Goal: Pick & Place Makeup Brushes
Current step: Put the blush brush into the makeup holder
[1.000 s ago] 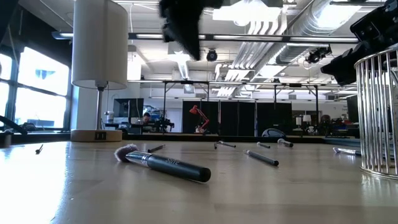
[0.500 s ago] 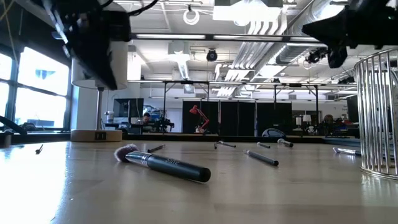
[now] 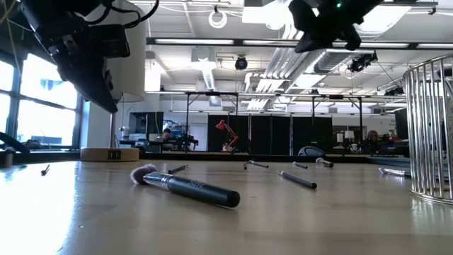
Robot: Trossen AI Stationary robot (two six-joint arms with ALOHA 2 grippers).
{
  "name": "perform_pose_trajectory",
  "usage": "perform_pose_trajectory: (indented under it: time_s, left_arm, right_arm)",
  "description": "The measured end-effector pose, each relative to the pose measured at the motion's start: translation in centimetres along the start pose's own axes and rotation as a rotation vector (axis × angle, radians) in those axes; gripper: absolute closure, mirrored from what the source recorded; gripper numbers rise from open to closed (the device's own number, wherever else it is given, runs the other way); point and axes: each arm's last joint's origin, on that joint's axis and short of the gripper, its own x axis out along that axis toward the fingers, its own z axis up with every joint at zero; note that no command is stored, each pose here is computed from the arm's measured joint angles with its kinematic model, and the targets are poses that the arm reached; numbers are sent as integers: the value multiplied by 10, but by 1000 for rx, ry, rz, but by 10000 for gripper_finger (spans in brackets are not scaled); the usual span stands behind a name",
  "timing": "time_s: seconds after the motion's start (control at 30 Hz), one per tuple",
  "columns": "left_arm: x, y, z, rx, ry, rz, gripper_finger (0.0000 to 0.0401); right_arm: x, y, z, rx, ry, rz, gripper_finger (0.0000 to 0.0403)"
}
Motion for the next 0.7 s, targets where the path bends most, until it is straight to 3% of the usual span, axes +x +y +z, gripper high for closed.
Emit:
perform_pose_trajectory:
  time_s: [0.1, 0.3, 0.5, 0.7]
  left_arm:
    - [0, 0, 0, 23, 7, -8, 401]
    - [2, -1, 1, 15, 3, -12, 401]
    - [2, -1, 0, 14, 11, -25, 401]
    - [2, -1, 0, 14, 23, -40, 401]
  right_arm:
    - [23, -3, 22, 64, 187, -68, 402]
    - [74, -29, 34, 105, 577, -286, 394]
    - [121, -57, 17, 157, 809, -385, 351]
    - [150, -93, -15, 241, 976, -442, 300]
